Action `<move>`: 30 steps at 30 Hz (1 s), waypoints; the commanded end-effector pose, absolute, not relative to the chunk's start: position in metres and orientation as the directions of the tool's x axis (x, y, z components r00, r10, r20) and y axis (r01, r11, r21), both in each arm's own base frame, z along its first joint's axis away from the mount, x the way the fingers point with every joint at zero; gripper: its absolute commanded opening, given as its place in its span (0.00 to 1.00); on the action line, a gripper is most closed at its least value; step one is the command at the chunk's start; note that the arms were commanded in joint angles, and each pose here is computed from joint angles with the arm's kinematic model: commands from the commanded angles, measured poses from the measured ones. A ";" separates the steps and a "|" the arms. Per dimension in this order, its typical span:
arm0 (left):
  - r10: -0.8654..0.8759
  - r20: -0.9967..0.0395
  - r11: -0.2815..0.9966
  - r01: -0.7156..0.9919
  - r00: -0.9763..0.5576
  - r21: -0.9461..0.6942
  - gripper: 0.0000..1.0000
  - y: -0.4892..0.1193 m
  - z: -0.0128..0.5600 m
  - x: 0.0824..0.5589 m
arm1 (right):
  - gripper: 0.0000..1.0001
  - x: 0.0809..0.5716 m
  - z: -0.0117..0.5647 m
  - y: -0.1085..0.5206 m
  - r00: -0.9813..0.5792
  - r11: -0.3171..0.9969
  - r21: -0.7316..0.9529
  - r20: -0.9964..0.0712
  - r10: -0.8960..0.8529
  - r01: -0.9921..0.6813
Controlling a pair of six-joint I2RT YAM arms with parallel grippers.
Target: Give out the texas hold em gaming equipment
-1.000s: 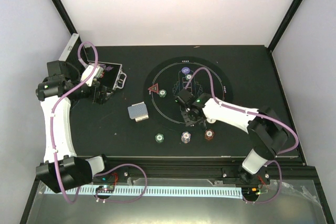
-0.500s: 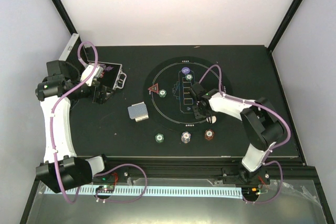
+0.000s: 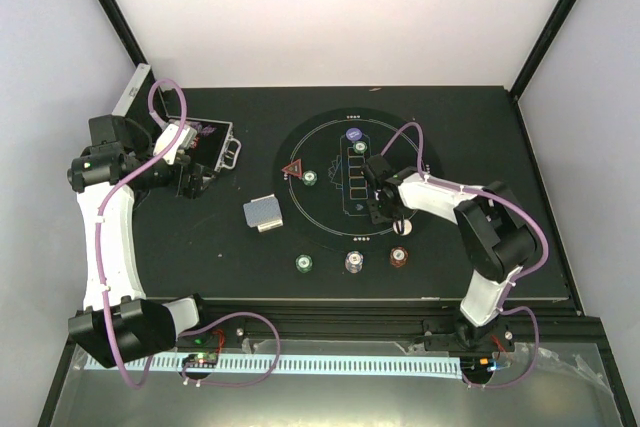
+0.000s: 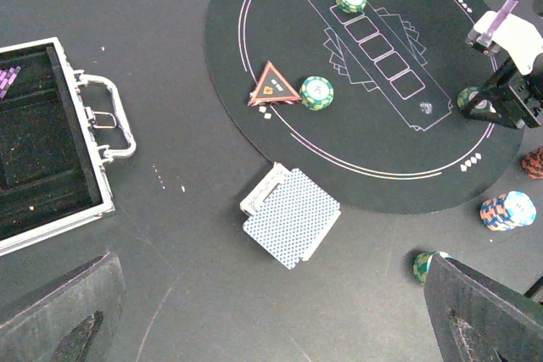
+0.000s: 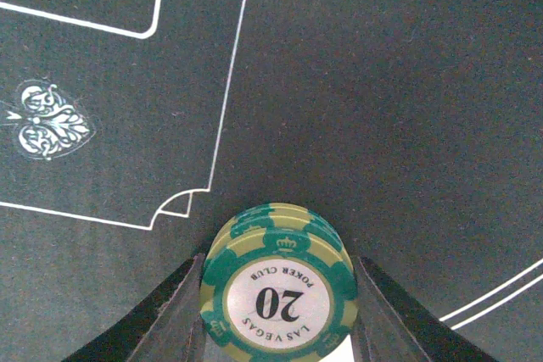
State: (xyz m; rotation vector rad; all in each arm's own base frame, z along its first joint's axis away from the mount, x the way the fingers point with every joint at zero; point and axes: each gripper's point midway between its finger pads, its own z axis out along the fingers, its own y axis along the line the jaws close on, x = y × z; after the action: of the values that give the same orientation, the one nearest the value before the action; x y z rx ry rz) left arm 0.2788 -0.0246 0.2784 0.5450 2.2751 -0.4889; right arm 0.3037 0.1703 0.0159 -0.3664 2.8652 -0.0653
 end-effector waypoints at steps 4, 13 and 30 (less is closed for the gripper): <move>0.251 -0.749 0.827 0.538 -0.614 -0.164 0.99 -0.026 0.290 0.277 | 0.56 0.316 0.025 0.165 -0.932 0.971 -0.092 -0.272 -0.239 -0.222; 0.246 -0.749 0.823 0.541 -0.615 -0.174 0.99 -0.027 0.291 0.276 | 0.74 0.309 0.100 0.187 -0.875 0.958 -0.134 -0.390 -0.286 -0.253; 0.239 -0.750 0.821 0.541 -0.616 -0.183 0.99 -0.030 0.290 0.272 | 0.83 0.175 0.077 0.267 -0.850 0.885 0.015 -0.289 -0.441 -0.465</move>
State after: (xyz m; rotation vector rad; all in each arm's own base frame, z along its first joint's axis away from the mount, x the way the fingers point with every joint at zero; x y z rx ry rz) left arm 0.2756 -0.0266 0.2774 0.5539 2.2797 -0.5036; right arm 0.1875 0.2750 0.0965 -0.7277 2.7039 0.1165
